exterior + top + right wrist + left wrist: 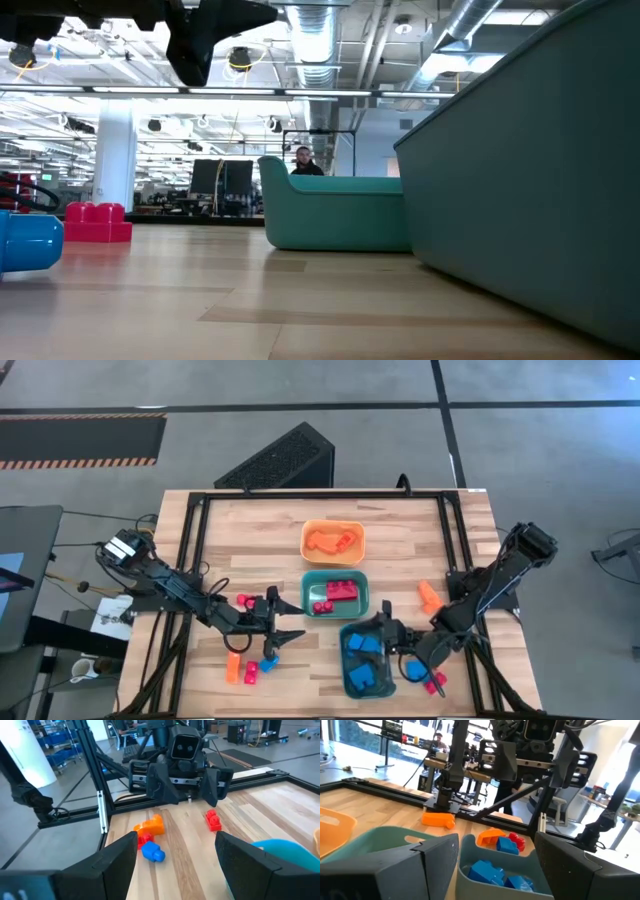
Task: Sort & place blocks by color
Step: Put the red game piece into the green bin
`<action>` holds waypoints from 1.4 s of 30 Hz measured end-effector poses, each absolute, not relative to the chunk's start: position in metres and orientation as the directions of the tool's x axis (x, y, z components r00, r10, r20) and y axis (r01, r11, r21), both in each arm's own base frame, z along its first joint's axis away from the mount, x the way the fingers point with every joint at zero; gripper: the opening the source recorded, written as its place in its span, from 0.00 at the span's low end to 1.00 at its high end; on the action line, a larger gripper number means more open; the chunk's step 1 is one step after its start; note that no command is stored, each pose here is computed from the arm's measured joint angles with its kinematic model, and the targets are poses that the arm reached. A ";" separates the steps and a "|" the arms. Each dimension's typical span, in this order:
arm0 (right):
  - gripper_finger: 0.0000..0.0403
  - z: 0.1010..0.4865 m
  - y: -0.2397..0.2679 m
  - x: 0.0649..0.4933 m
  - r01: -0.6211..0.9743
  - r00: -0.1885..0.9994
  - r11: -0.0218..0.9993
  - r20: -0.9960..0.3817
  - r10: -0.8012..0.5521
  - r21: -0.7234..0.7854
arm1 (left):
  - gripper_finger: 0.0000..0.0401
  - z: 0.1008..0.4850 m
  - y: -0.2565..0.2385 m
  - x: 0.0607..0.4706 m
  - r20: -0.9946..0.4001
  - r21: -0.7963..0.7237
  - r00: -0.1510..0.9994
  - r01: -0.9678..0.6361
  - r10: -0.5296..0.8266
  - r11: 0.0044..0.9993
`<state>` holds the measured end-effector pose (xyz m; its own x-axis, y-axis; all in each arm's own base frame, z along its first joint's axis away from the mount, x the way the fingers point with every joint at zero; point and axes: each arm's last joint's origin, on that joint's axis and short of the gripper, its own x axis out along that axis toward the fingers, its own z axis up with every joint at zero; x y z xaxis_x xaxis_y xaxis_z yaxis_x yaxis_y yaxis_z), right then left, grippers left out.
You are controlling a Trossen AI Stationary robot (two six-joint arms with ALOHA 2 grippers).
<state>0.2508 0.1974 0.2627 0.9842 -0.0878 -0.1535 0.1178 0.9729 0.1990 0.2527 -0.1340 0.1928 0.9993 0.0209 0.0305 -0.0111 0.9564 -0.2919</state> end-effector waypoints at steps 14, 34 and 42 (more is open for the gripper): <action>0.72 0.264 0.207 0.242 0.075 0.987 0.977 -0.153 -0.045 0.200 | 0.62 0.221 -0.134 0.237 0.075 -0.316 0.997 0.024 0.000 0.948; 0.72 0.273 0.210 0.233 0.047 0.991 0.972 -0.131 -0.017 0.230 | 0.62 0.217 -0.075 0.144 -0.553 -0.218 0.807 -0.379 0.206 0.899; 0.72 0.273 0.207 0.235 0.060 0.991 0.970 -0.130 -0.030 0.234 | 0.62 0.198 -0.070 0.152 -0.709 -0.146 0.683 -0.386 0.176 0.911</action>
